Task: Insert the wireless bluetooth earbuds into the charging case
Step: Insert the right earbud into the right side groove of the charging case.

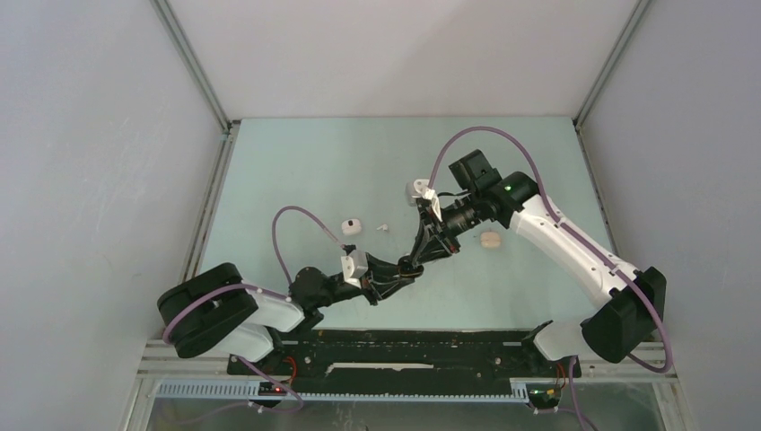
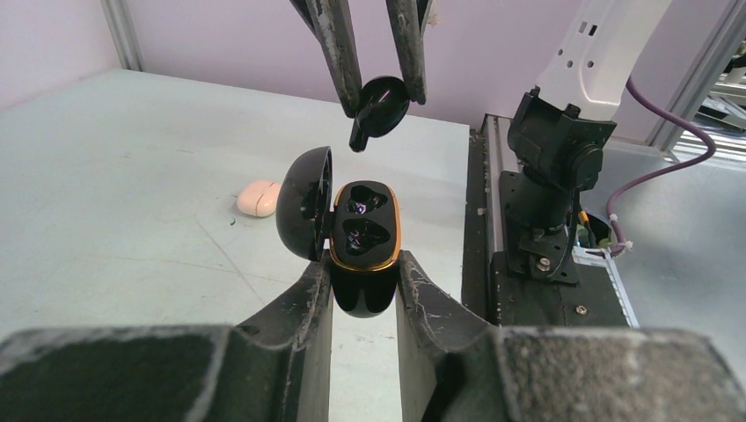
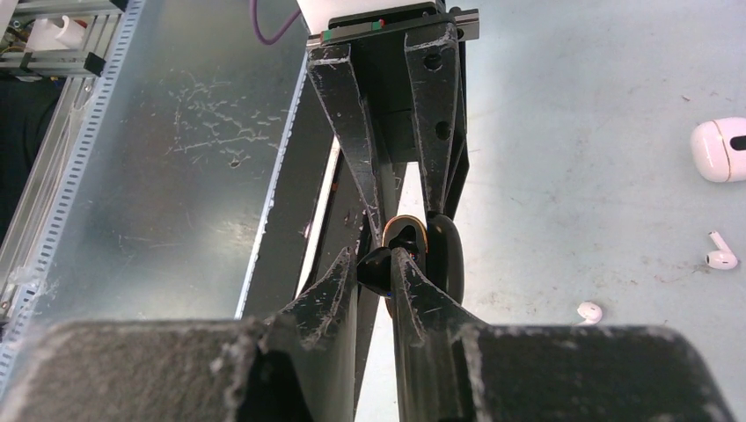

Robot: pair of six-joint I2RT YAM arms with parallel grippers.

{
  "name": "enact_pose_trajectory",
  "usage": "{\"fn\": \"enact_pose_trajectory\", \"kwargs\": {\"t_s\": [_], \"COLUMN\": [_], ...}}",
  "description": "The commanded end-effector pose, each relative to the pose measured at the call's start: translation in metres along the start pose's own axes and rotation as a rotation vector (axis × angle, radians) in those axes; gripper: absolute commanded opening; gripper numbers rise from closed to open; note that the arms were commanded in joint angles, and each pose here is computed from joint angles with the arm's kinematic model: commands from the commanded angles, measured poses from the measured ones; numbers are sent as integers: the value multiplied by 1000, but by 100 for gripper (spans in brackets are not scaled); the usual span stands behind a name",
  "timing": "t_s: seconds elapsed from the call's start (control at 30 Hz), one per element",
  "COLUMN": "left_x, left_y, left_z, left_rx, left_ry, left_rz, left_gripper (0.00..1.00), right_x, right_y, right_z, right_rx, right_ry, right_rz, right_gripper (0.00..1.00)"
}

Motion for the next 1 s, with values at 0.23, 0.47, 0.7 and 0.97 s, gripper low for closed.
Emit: {"fn": "enact_pose_trajectory", "kwargs": {"t_s": [0.23,0.47,0.7,0.97], "left_x": [-29,-34,-37,-41], "left_y": [-1,-1,0,0], "left_z": [-1,0,-1,-3], "left_rx": [8,15,9,4], "left_ry": [-121,-137,-146,-158], "left_rz": [41,44,45,54], "left_gripper": [0,0,0,0], "right_x": [-2,-1,0,1], "right_y": [3,2,1,-2], "right_z": [2,2,3,6], "right_rx": [-47,-40,-50,-68], "right_ry": [-14,-8,-11,-13], "right_rz": [-11,-11,-4,18], "right_gripper": [16,16,16,16]}}
Point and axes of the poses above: each gripper's point midway between its finger pads, its own z axis out along the fingers, its own y axis along the line the jaws close on, x = y × z, the point moved 4 cm from there along -z, back along the fingers, and after that the axes turned 8 degrees about z, right-handed, at the moved point
